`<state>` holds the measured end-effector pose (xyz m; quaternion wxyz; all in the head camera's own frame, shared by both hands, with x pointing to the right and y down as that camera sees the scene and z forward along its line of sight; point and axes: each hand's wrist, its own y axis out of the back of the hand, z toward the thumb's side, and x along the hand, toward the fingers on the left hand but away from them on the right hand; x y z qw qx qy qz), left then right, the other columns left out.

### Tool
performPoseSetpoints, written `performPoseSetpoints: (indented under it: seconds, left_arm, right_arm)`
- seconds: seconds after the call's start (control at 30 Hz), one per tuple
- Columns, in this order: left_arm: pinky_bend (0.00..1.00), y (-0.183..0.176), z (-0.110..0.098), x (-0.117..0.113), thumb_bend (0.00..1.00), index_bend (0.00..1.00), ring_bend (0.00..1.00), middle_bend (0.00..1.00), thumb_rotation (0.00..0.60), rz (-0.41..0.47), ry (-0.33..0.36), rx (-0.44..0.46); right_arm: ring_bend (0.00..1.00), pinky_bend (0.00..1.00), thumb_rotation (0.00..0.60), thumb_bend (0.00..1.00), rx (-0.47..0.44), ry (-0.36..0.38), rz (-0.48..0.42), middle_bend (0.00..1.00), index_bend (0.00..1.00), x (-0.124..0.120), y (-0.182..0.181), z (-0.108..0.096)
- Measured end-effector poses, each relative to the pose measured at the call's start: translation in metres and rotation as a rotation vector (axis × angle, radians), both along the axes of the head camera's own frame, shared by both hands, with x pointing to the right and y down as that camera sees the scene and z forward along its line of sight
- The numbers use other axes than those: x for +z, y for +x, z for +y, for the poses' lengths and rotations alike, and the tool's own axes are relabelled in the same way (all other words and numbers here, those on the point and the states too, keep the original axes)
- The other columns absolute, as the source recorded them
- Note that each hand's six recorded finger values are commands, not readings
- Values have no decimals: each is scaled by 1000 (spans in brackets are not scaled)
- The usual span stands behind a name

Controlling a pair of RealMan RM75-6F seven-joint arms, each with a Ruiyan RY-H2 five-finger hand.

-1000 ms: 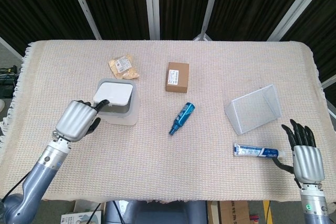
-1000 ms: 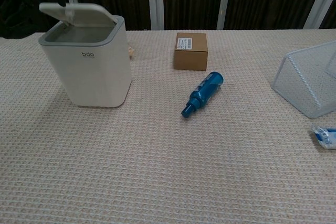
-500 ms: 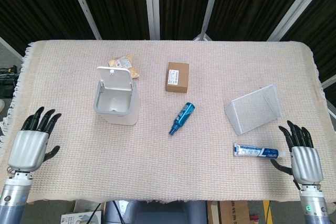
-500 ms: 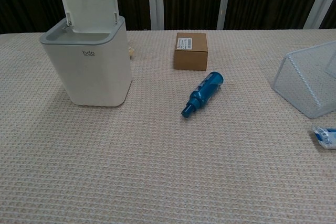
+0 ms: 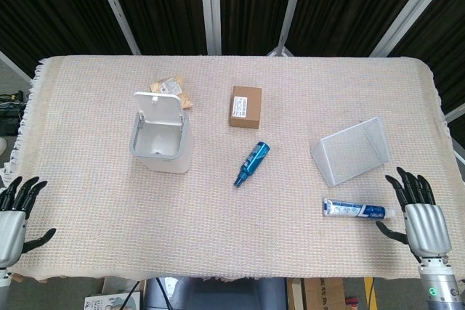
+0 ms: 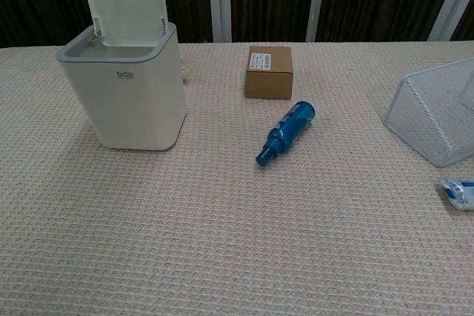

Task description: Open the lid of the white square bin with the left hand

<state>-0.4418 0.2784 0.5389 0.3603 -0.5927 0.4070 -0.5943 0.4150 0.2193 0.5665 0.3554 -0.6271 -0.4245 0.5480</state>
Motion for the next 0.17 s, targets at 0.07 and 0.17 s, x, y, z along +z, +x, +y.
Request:
performPoseSetpoints:
  seconds: [0.07, 0.17]
  left_arm:
    - [130, -4, 3, -5, 166, 151, 15, 87, 600, 12, 10, -11]
    - [130, -13, 5, -13, 166, 151, 15, 87, 600, 5, 20, -35]
  right_arm:
    - [40, 14, 600, 142, -2, 2, -1, 0, 153, 0, -1, 0]
    - [40, 14, 600, 143, -4, 4, -11, 0, 153, 0, -2, -1]
